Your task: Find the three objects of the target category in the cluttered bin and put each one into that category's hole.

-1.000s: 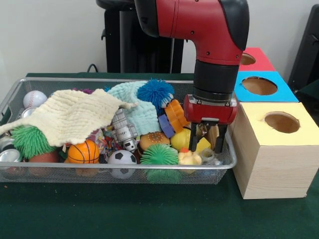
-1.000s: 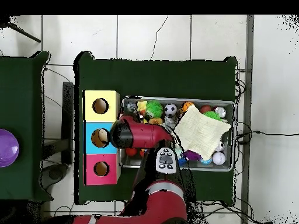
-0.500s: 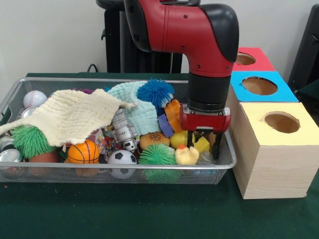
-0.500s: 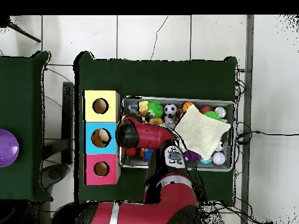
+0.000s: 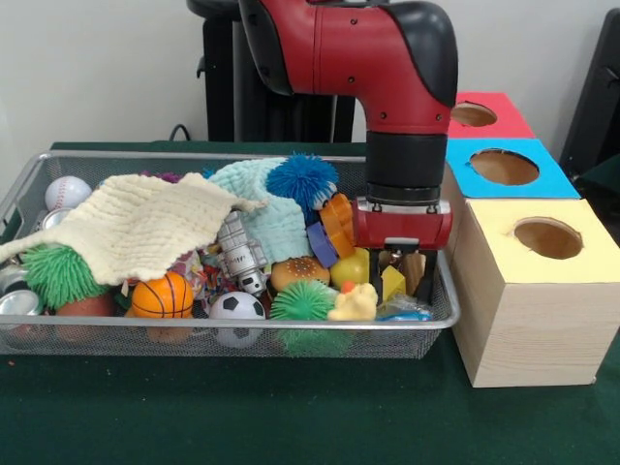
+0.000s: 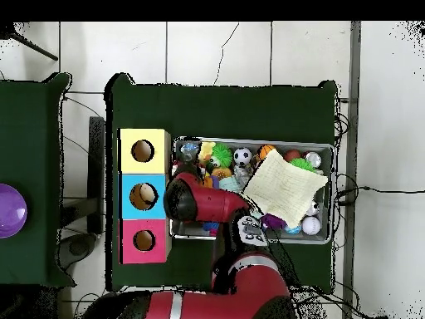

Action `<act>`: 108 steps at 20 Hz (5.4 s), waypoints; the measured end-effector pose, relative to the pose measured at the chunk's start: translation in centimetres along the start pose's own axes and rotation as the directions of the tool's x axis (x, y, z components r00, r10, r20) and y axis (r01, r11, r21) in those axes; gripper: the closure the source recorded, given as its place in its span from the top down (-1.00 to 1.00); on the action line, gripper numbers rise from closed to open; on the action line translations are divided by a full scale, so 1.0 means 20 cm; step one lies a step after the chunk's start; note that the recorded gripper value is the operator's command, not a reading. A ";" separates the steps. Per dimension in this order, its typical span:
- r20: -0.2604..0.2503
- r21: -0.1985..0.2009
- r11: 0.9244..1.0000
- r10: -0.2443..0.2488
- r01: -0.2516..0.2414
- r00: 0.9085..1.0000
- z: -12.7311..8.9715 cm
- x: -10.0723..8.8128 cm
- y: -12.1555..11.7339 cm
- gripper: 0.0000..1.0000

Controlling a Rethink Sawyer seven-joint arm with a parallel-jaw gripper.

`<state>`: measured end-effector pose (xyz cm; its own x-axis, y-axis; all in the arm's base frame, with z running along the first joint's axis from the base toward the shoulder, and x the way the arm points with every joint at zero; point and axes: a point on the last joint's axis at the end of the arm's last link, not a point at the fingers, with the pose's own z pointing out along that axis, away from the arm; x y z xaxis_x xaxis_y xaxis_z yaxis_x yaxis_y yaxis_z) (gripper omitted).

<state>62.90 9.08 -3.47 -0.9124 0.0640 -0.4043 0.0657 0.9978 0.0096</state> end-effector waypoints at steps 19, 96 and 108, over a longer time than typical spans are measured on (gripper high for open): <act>0.072 -0.034 0.998 0.052 -0.049 0.996 -0.08 0.04 0.00 1.00; 0.157 0.020 0.915 0.396 -0.404 0.905 0.00 0.11 0.07 -1.00; 0.132 0.050 0.926 0.365 -0.374 0.921 -0.16 0.00 0.10 -1.00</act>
<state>61.64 11.13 -0.55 -0.7633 0.4209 -0.4901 0.4226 0.8991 0.1140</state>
